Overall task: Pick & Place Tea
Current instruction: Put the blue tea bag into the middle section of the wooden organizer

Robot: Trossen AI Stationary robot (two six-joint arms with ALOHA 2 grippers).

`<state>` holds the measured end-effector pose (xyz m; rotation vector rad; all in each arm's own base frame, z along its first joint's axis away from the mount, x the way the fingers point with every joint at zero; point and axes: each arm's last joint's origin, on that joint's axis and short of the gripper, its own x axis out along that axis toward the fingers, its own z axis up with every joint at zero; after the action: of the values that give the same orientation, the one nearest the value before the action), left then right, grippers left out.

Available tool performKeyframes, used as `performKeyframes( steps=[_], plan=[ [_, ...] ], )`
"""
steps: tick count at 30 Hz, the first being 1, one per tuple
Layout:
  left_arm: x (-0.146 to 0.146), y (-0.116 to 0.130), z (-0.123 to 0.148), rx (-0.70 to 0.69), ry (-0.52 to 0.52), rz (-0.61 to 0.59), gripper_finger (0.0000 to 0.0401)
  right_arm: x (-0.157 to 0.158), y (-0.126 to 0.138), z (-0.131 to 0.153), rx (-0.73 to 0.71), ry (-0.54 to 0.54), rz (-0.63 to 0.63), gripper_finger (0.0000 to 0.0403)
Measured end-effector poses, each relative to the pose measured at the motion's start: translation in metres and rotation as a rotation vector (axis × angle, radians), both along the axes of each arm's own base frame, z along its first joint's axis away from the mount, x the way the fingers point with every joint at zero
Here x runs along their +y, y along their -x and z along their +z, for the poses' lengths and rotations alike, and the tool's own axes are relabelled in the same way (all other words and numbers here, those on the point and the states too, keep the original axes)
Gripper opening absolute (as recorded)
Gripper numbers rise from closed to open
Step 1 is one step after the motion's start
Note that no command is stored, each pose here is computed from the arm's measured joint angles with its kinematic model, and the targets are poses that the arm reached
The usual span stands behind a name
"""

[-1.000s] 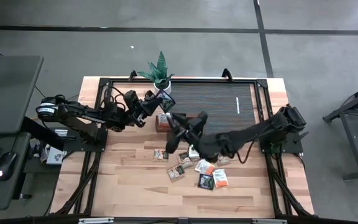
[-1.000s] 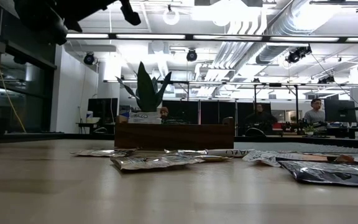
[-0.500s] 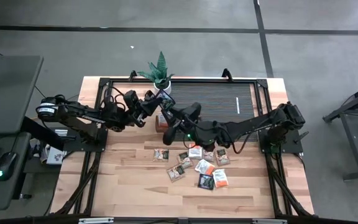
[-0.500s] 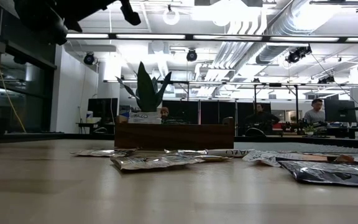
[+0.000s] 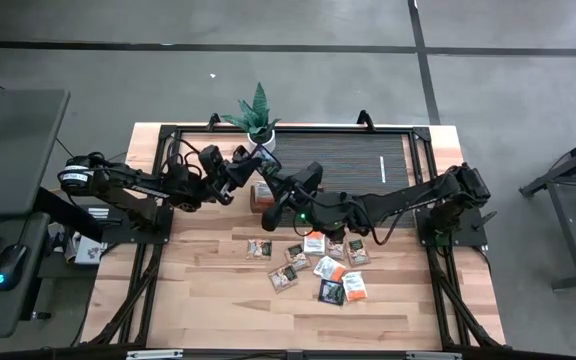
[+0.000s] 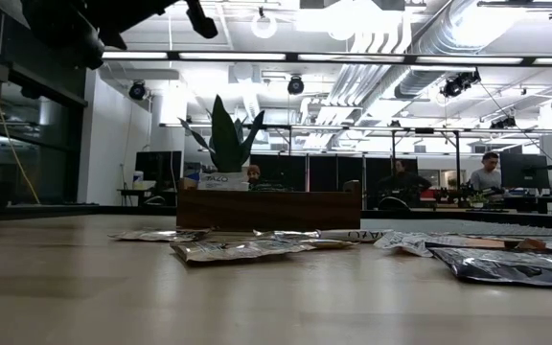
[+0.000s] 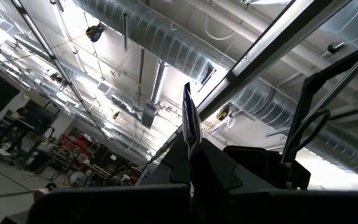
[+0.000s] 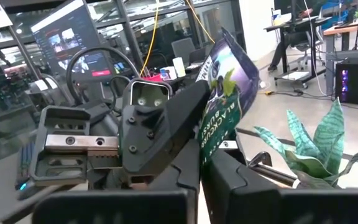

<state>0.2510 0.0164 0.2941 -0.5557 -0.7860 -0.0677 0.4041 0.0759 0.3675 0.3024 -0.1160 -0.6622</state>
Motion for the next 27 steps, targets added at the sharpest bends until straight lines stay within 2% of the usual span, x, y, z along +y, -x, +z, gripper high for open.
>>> performKeyframes(
  steps=[9,18,22,27],
  plan=[
    [0.000,0.000,0.000,-0.005,0.033,-0.030,0.0027,-0.002,0.006,0.001,0.057,-0.008,0.011,0.0002],
    [0.001,0.000,0.000,-0.007,0.060,0.000,0.0038,-0.003,0.015,0.004,0.117,-0.009,0.024,0.0001],
    [0.003,0.004,0.003,-0.023,0.085,0.065,0.0074,-0.004,0.022,-0.005,0.216,-0.060,0.056,0.0001],
    [0.004,0.014,0.013,-0.065,0.112,0.106,0.0149,-0.016,0.045,-0.010,0.410,-0.162,0.147,0.0000]
  ],
)
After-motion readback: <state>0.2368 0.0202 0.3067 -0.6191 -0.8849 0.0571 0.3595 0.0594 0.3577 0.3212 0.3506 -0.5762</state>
